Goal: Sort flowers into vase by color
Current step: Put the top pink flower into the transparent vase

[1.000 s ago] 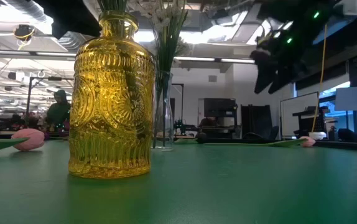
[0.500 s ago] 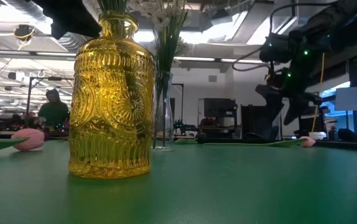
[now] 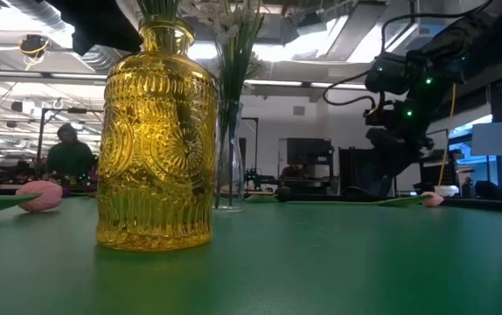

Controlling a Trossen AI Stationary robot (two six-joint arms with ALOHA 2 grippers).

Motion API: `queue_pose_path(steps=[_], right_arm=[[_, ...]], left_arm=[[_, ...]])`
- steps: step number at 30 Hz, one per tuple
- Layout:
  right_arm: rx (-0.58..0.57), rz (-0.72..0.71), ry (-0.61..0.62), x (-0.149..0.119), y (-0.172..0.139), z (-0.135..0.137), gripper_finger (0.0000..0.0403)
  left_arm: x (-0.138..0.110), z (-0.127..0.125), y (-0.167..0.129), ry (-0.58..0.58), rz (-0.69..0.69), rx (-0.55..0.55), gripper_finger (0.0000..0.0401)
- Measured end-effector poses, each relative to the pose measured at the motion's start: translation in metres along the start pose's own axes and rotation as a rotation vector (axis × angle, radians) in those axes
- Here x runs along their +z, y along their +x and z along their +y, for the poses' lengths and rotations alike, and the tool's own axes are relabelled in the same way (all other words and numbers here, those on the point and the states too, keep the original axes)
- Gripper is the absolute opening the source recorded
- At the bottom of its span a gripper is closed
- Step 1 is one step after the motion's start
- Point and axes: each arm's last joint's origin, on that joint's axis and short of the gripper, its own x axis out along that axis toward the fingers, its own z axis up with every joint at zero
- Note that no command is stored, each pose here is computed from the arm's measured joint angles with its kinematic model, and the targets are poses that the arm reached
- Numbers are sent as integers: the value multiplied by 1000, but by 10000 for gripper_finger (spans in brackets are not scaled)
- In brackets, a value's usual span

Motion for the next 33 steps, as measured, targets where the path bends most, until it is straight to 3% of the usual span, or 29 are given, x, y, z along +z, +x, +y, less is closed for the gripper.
queue_pose_path(steps=[5,9,24,29,33], right_arm=[[57,40,-164,-1,14,4,268],[39,98,-214,-1,26,4,268],[63,167,-304,40,37,-12,268],[55,194,-285,42,42,-26,268],[114,272,-250,34,52,-33,268]], left_arm=[[0,0,0,0,-1,0,89],[0,0,0,-1,0,0,89],[0,0,0,-5,8,-14,89],[0,0,0,-7,8,-14,89],[0,-1,0,-8,7,-15,89]])
